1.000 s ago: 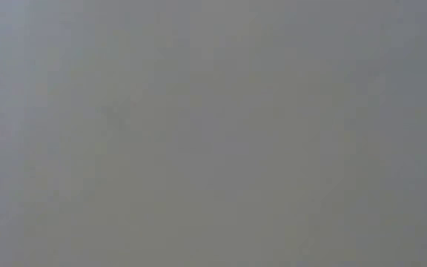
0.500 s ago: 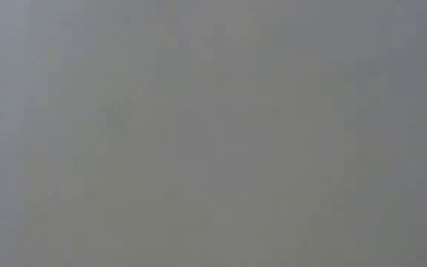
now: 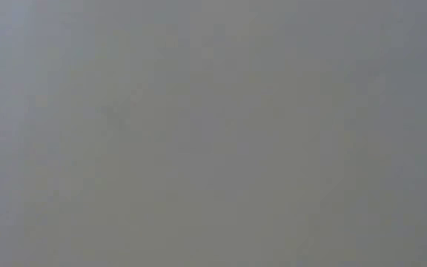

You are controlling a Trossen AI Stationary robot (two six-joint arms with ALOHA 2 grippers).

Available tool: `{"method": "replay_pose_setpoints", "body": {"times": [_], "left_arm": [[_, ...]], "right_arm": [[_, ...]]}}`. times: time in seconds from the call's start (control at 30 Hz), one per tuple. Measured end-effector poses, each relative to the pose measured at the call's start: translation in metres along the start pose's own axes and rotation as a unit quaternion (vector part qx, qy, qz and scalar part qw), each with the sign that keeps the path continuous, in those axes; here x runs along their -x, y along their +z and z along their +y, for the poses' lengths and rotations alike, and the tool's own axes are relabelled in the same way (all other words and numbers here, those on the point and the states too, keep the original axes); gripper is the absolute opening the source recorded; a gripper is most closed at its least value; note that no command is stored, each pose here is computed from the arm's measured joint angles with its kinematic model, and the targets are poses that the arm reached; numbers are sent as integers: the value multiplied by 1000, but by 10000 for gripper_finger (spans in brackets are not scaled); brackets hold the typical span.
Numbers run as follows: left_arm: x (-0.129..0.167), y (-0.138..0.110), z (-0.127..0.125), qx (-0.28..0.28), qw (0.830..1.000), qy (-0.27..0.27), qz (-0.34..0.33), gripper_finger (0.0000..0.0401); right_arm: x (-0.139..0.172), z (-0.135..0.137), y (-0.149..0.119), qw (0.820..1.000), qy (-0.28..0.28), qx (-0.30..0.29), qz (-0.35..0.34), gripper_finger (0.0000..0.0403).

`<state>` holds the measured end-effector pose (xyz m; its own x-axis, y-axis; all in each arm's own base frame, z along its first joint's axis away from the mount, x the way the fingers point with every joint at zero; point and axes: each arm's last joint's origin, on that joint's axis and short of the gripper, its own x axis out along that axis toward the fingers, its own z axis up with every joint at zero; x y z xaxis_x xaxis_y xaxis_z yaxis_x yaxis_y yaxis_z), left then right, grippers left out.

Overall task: Pick & Place Toothbrushes
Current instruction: Put the orange toothbrush into the bottom transparent bin

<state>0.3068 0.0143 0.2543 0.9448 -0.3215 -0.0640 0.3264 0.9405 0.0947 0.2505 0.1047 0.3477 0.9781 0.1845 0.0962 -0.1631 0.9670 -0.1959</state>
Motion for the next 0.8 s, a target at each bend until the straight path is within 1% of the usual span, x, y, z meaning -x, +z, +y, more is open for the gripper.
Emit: {"method": "replay_pose_setpoints", "body": {"times": [0.1,0.17,0.27,0.4,0.5,0.63,0.7,0.8], "left_arm": [[-2,2,-5,-5,1000,-8,-10,3],[-5,6,-13,-15,999,-28,-25,3],[-9,11,-29,-48,996,-64,-48,3],[-13,18,-47,-87,989,-86,-78,3],[-15,23,-55,-100,988,-73,-98,3],[-14,33,-55,-109,984,-27,-139,5],[-12,37,-54,-114,980,-14,-163,12],[-11,44,-54,-120,974,-8,-190,34]], "right_arm": [[0,2,1,1000,3,6,-5,8],[1,3,2,1000,5,6,-6,8],[1,3,1,1000,5,8,-5,8],[1,3,0,1000,6,9,2,8],[1,3,0,1000,6,10,3,8],[1,3,0,1000,6,13,3,8],[1,2,0,1000,5,13,3,8],[1,2,0,1000,5,14,3,8]]}}
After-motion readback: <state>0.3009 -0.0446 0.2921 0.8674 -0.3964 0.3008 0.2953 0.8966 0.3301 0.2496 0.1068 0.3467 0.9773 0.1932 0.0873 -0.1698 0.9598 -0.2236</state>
